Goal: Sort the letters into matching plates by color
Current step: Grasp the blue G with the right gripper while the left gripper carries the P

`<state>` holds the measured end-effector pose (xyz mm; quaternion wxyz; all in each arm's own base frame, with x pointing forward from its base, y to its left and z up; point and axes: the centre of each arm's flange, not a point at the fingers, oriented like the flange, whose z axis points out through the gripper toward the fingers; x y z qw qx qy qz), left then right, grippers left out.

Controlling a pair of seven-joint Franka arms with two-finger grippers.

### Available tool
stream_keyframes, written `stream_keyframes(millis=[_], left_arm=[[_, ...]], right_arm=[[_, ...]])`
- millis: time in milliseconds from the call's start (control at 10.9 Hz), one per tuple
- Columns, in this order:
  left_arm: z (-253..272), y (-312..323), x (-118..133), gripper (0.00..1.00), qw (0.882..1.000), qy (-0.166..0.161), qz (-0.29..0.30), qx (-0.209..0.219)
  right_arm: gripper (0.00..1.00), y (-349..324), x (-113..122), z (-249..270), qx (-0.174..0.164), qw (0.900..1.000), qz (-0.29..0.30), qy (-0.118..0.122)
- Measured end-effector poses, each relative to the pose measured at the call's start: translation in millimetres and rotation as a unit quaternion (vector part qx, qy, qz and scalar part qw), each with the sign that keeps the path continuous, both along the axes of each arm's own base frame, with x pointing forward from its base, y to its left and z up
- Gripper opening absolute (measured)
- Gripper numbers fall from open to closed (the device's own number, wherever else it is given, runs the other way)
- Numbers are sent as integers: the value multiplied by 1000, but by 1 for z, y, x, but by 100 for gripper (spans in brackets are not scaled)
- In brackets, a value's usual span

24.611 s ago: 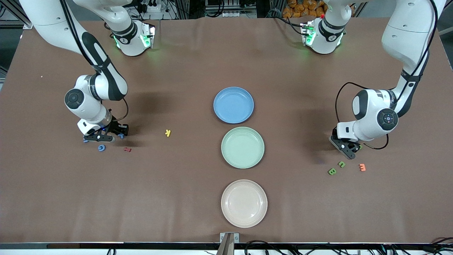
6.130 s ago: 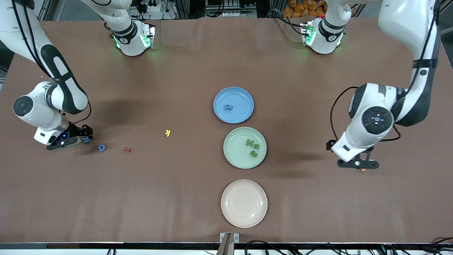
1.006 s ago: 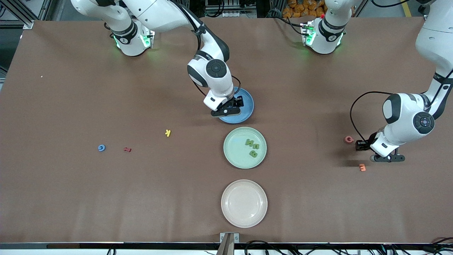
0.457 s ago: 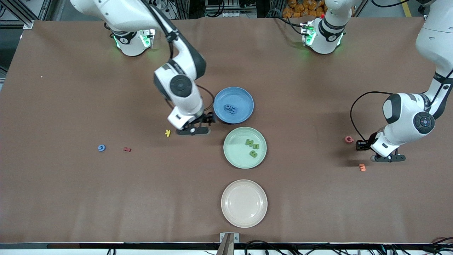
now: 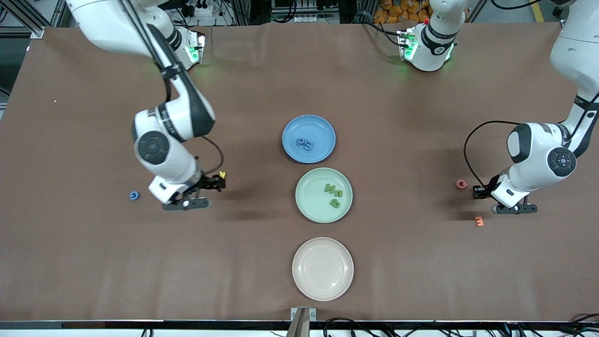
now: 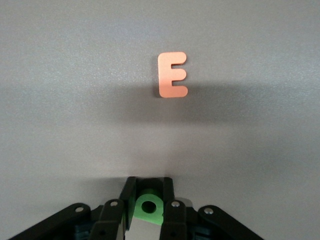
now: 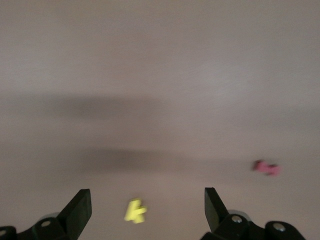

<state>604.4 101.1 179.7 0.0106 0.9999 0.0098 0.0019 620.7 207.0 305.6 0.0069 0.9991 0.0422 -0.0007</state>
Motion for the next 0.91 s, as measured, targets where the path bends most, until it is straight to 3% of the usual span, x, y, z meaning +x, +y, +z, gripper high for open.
stream_keyframes(millis=[274,549,915], left_arm=[[0,-3,0,26,1000,0,-2,-1],[5,-25,6,26,1000,-7,-20,-4],[66,-99,27,26,996,-53,-77,-12]], right_arm=[[100,-88,21,-2,-2,1000,26,6],[100,-171,23,-13,-3,999,32,23],[100,-251,17,-23,1,999,21,34]])
